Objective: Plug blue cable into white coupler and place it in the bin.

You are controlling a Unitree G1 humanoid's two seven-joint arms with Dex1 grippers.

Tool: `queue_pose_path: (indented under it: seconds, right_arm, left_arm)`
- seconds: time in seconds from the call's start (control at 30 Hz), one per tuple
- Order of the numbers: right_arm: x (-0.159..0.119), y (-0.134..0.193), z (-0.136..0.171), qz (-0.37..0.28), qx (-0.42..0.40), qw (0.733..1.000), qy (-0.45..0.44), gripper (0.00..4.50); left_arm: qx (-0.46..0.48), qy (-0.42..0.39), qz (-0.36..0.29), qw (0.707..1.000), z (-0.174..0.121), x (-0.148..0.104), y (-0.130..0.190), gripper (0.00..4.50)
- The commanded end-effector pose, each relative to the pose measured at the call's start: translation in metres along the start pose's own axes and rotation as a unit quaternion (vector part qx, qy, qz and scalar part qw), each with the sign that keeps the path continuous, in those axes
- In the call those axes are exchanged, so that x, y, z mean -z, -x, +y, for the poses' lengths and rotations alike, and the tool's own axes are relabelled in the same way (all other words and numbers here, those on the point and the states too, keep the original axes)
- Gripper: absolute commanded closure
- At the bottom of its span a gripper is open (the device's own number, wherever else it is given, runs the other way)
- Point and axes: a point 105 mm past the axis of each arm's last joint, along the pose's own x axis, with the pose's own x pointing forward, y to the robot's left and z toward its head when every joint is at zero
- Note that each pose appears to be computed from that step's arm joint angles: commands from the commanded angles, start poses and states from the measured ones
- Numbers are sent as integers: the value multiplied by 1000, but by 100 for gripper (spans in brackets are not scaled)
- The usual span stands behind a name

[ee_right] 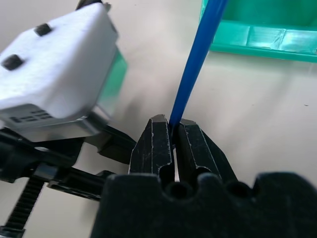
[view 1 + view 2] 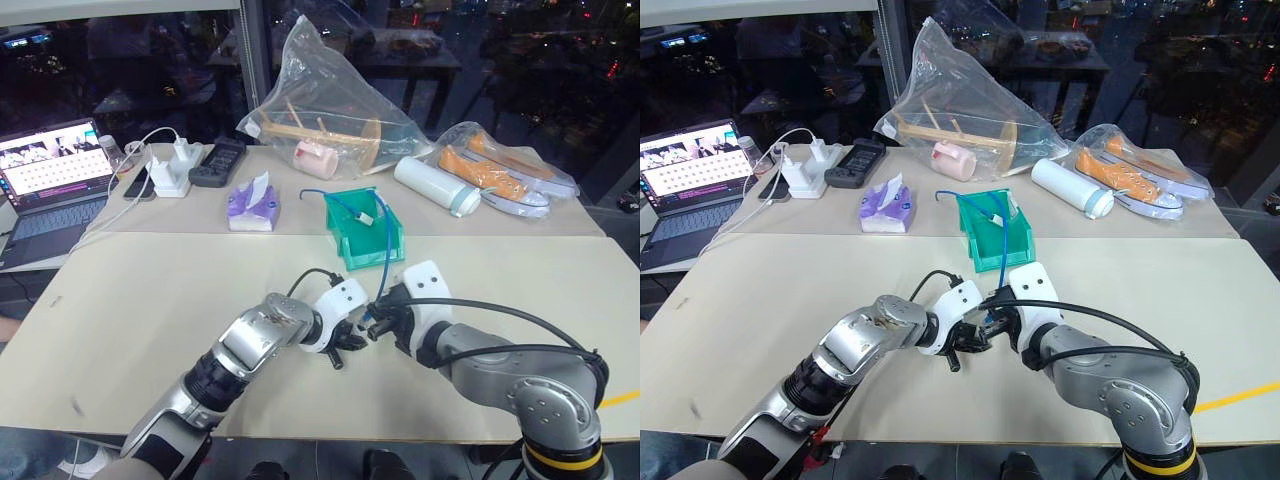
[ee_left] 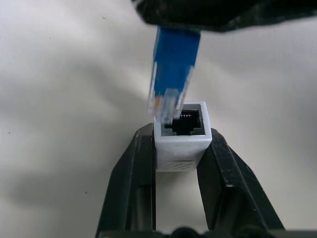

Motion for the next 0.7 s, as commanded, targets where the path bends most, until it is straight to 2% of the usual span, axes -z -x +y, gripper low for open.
queue_pose_path:
  seconds: [0.03, 0.7]
  right_arm:
    - [-6, 6, 1, -14, 1, 1000, 10, 450]
    - [-5, 8, -4, -1, 11, 999, 42, 450]
  left_arm:
    - [-1, 3, 18, 1000, -1, 6, -5, 384]
    - [-8, 9, 44, 999, -1, 11, -4, 384]
